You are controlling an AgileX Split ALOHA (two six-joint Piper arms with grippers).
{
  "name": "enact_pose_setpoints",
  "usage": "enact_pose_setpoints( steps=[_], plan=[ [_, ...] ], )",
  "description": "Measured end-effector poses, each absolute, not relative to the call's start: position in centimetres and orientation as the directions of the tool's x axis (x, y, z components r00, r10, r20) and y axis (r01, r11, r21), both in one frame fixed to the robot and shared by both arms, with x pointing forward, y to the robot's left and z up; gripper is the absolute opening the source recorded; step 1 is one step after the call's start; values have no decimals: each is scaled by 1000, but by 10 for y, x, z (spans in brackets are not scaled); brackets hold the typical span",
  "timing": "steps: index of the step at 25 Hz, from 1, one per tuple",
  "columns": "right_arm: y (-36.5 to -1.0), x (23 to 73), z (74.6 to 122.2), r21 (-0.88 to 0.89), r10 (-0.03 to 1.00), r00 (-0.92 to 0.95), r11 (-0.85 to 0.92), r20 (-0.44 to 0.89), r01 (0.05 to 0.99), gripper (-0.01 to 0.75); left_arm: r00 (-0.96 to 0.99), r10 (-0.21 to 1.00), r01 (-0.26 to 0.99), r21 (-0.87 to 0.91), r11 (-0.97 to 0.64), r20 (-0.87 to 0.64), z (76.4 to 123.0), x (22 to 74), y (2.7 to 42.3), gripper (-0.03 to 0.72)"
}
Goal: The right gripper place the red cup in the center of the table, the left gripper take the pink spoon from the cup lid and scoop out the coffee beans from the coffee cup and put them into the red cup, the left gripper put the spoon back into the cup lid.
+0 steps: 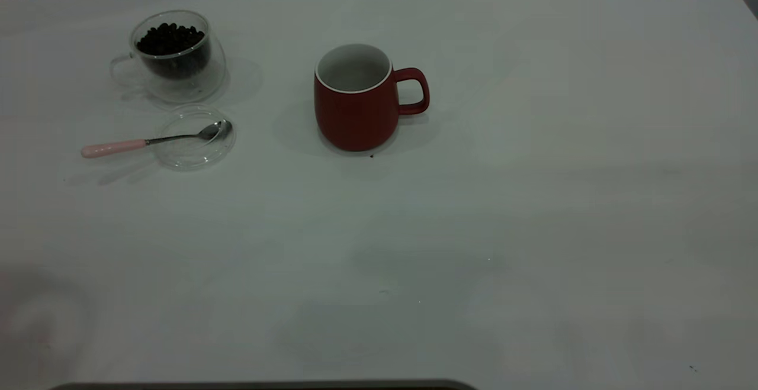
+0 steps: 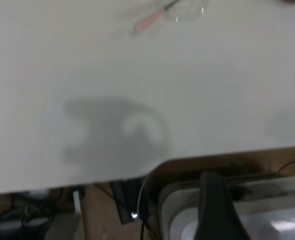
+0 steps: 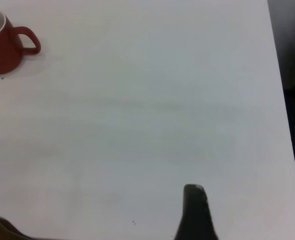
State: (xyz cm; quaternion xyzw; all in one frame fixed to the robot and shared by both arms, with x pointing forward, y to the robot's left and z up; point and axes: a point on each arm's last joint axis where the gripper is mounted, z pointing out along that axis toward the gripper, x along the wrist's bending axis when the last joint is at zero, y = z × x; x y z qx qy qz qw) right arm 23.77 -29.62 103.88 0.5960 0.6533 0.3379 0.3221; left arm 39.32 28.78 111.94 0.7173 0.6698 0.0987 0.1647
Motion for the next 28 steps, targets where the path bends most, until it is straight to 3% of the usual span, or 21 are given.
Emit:
enact_pose_setpoints(
  steps=[8,16,28],
  plan=[
    [-296,238,1039,826,996,-82,61,-18,561,591,78,996,938,341,-58,-44,1074,335,293,484],
    [-296,238,1039,826,996,-82,61,-18,561,591,77,997,828,557,-58,-10,1044,265,298,484],
    [-296,238,1039,826,996,-82,61,-18,561,591,68,998,652,756,-53,11,1036,229,300,484]
  ],
)
